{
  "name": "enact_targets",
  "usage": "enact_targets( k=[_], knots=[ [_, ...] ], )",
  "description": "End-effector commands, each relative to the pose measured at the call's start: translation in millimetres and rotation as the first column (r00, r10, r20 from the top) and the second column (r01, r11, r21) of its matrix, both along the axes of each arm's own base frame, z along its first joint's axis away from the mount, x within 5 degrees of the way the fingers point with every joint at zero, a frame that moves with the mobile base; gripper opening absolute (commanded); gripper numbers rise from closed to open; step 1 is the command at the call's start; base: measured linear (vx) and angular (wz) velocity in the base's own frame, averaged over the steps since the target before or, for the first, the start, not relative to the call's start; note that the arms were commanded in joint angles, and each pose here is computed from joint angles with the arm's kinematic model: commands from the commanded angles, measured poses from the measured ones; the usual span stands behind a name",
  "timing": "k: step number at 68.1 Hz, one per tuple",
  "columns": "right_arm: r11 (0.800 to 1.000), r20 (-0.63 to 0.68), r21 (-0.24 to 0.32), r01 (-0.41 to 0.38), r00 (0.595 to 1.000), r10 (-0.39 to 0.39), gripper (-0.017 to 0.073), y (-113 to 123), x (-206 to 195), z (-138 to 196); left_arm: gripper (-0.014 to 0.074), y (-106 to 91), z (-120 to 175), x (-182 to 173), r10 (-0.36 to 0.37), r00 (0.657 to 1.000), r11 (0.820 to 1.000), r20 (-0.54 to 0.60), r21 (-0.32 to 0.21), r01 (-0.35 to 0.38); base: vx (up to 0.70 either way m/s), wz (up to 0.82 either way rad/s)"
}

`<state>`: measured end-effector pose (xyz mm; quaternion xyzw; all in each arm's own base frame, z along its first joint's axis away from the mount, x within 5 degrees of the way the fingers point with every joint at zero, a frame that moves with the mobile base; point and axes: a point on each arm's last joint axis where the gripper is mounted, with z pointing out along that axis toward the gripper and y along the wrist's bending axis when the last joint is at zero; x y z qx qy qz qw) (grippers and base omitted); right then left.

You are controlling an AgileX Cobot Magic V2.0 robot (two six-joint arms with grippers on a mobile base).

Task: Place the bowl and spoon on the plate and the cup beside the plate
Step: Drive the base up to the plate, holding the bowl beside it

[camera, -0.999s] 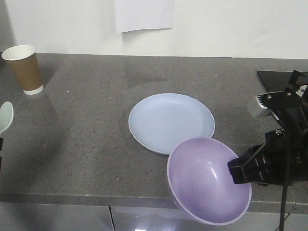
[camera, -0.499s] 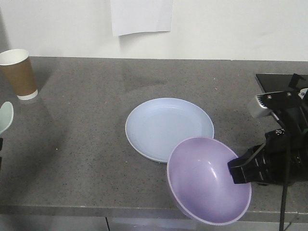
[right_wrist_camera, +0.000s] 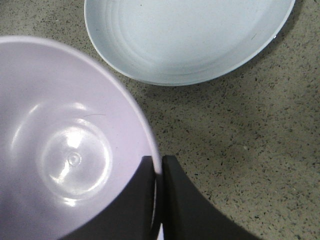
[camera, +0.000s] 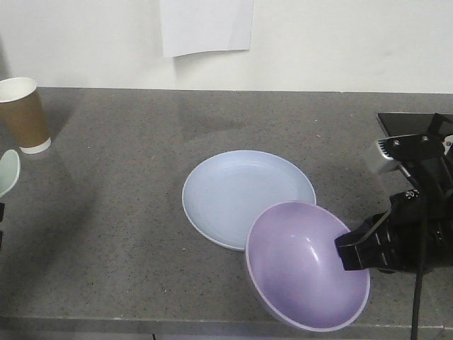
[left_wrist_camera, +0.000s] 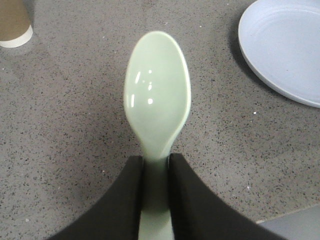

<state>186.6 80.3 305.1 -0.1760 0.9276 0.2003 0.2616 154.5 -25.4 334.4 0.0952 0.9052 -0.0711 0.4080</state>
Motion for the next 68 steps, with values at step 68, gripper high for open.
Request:
enact_targets(
  k=[68],
  knots=[
    [0.999,0.058,0.042,0.017,0.998,-0.020,-0.0001,1.7,2.4,12.4,0.0066,-1.6,12.8,1.6,0.006,0.996,1.000,0.084,-0.027,-0.004,0.02,0.00]
  ],
)
